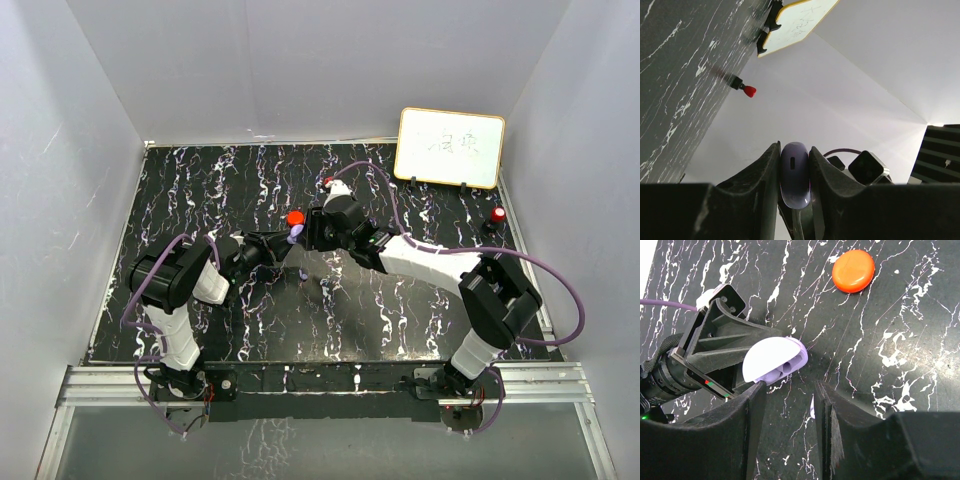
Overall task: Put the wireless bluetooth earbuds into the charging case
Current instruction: Place the earbud in the charging case.
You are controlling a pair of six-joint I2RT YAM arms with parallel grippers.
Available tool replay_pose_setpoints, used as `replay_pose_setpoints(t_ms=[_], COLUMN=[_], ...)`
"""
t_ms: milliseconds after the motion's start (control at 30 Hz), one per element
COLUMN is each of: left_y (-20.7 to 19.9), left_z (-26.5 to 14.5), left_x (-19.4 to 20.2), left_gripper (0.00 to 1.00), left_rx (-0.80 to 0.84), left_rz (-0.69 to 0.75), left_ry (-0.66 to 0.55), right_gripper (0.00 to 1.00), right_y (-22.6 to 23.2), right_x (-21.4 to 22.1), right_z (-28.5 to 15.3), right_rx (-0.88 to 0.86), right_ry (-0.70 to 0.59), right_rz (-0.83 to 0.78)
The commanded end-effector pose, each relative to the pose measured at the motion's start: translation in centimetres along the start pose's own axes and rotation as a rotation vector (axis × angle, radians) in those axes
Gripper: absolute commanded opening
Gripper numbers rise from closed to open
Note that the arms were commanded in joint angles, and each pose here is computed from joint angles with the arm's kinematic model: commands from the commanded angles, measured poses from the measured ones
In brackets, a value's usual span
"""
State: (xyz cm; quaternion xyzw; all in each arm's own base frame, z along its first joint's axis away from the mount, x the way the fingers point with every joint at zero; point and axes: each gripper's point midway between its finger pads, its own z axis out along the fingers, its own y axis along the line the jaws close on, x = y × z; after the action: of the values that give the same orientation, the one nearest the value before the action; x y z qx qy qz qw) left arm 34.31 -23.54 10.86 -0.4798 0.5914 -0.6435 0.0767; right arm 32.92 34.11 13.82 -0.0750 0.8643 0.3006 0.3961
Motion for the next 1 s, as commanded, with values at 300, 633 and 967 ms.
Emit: replay_pose_setpoints(t_ms=[300, 633, 967], left_y=[-5.8, -8.2, -9.5], left_z=[-0.4, 0.9, 0.0], left_x=[3.5, 4.2, 3.4], left_gripper=[0.0, 0.0, 0.0], left_rx=[0.2, 0.239, 0.259], left_rz=[0.074, 0.124, 0.162], left_ry=[0.138, 0.206, 0.243], right_gripper=[0.41, 0.42, 0.43], right_y=[0.8, -1.6, -0.7], right_x=[-3.8, 0.0, 5.6], right_z=[-4.1, -4.9, -2.3], right_rx=[0.005, 0.05, -0.001], right_ry=[-0.144, -0.033, 0.088], right_rz=[-0.017, -0.157, -0.342])
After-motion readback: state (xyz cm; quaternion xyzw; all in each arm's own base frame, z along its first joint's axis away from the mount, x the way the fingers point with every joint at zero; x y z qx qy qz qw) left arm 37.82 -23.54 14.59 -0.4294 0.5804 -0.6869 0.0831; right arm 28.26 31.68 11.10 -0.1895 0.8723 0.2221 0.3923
